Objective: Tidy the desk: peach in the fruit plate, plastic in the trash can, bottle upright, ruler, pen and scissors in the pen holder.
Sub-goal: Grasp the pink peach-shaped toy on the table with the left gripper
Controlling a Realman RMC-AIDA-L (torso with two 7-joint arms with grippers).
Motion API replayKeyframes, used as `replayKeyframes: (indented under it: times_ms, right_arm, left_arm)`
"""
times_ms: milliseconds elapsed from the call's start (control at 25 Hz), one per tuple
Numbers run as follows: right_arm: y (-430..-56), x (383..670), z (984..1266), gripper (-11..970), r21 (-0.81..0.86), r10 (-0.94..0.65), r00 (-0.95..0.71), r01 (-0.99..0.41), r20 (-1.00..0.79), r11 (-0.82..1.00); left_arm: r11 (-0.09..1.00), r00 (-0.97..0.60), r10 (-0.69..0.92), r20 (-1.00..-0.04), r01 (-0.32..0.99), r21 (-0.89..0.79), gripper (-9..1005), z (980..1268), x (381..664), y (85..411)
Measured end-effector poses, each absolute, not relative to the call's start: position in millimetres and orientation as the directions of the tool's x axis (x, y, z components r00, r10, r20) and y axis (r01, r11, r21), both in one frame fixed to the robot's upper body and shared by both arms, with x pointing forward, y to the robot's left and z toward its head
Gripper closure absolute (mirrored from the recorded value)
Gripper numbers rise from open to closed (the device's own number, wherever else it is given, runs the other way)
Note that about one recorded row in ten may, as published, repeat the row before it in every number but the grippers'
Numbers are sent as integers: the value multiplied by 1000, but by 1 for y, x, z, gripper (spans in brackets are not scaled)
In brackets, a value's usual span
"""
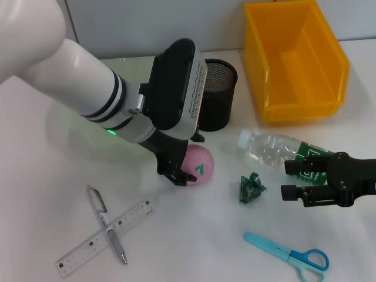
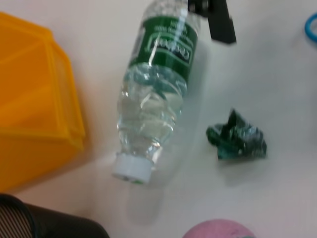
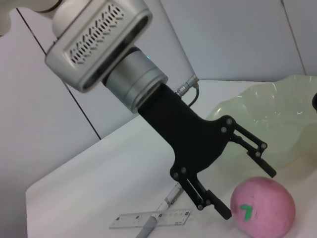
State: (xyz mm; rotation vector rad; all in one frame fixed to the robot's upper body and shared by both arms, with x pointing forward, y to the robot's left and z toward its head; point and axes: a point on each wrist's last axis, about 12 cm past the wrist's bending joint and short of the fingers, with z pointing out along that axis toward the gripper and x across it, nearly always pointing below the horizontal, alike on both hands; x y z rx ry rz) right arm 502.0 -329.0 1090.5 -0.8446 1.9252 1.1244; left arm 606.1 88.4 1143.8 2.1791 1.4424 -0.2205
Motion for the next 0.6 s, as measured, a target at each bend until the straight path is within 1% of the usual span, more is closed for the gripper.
replayKeyframes:
  times_ms: [40,280,600]
  right_arm:
    - [-329,502,1090,182,414,-170,-510,-818,-843,399]
    - [-329,501,1090,183,415,-173,-511,-818,-842,398]
    - [-330,501,1090,182,417,-178,-514,-818,-839,396]
  left_arm:
    - [-301,415,824,-385,898,322,194,1138,607,88]
    - [-298,406,833,-376,902,314,193,1134,608,89]
    - [-328,424,837,-346,894,304,192,1121,599,86]
